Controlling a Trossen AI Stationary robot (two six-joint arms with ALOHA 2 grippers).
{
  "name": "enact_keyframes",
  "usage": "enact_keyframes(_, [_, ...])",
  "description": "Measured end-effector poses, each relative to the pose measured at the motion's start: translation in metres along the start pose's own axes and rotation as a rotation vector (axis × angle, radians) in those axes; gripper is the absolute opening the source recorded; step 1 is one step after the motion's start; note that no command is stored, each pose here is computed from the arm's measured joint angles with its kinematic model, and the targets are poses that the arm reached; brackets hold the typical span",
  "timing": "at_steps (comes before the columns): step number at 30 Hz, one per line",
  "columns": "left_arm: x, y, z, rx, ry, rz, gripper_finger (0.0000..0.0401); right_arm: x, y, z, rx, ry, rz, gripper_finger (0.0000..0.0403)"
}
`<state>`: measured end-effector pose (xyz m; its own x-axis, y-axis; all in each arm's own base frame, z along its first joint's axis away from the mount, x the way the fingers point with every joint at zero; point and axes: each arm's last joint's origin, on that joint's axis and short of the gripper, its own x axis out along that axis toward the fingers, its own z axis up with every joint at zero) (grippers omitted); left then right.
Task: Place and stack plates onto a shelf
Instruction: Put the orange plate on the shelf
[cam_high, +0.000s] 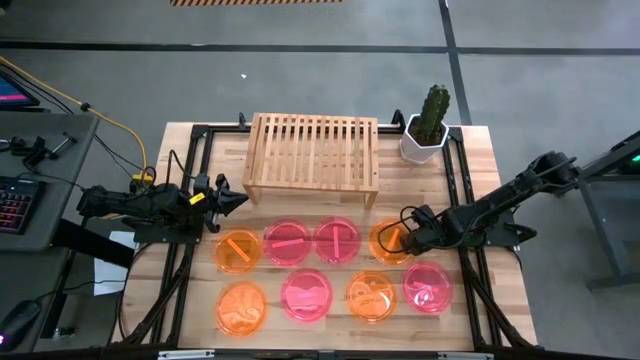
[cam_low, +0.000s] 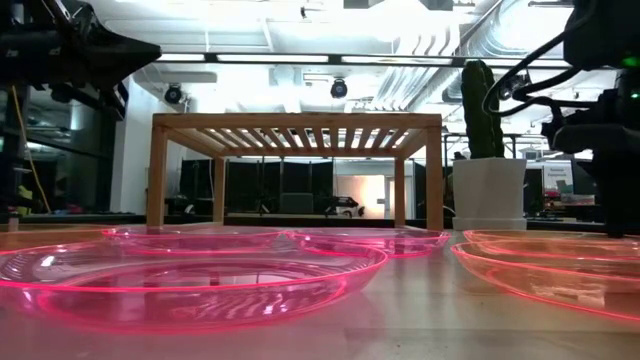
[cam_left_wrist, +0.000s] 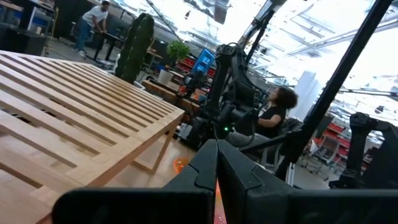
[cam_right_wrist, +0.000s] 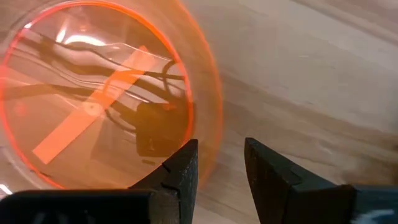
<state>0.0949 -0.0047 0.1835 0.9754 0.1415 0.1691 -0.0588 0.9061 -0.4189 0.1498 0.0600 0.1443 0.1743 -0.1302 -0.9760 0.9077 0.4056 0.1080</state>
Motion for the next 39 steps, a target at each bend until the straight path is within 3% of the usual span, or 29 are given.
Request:
enact_keyframes(31, [0.000,0.000,0.000,0.001,-0.001,0.000,0.0001,0.000,0.003,0.000,0.013,-0.002,0.024,0.0112])
enact_keyframes(39, [0.000,0.000,0.000,0.001,-0.001,0.001,0.0001,0.011,0.006,-0.002,0.003,0.011,-0.028,0.0112])
